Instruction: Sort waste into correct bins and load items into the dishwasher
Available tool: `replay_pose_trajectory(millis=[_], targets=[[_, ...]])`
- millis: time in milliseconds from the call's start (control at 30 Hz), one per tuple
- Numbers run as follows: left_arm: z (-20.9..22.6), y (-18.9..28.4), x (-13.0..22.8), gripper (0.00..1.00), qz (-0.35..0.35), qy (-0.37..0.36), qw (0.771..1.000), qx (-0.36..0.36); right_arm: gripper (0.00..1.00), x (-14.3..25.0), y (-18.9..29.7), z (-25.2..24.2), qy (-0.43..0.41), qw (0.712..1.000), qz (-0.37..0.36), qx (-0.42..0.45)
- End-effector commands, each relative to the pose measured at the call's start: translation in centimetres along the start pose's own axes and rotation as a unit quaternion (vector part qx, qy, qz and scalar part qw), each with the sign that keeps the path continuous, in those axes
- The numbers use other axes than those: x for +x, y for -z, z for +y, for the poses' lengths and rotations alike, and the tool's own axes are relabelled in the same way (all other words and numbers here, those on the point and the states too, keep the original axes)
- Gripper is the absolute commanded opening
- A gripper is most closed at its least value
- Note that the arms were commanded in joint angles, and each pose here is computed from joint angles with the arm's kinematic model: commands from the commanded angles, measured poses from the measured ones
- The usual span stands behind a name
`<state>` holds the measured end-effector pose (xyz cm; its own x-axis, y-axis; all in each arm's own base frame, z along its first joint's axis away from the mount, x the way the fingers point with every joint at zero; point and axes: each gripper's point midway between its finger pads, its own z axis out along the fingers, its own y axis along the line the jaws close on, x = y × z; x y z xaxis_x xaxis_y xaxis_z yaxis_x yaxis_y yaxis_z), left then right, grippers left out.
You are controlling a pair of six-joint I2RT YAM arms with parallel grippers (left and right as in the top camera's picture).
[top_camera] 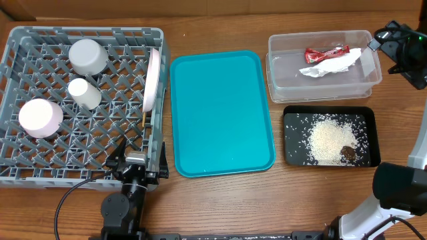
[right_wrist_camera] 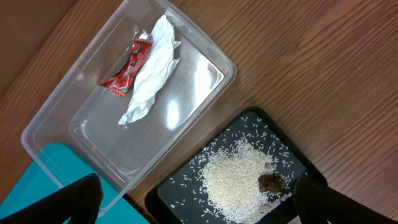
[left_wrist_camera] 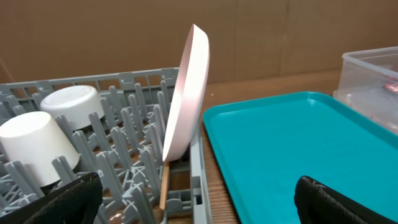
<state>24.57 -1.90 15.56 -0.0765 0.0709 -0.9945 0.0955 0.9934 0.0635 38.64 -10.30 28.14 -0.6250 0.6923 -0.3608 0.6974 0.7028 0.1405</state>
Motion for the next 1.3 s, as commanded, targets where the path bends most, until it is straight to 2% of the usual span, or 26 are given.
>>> replay_pose_trajectory(millis=[0,167,300,1267], targets=[[0.4,0.1,0.0,1.0,-0.001,-0.019,1.0,-0.013,1.0,-0.2,0.8,0.0,0.0,1.0,-0.011,-0.005],[0.4,0.0,0.1,1.0,-0.001,0.012,1.0,-0.012,1.0,-0.2,0.8,0.0,0.0,1.0,-0.011,-0.005],[1.6,0.1,0.1,1.0,-0.003,0.096,0.995,-0.036,1.0,-0.2,0.8,0.0,0.0,1.0,-0.011,-0.005],[1.8,0.1,0.1,1.0,-0.004,0.092,0.995,-0.039,1.0,-0.2,1.6,-0.1,0.002,1.0,-0.019,-0.01]])
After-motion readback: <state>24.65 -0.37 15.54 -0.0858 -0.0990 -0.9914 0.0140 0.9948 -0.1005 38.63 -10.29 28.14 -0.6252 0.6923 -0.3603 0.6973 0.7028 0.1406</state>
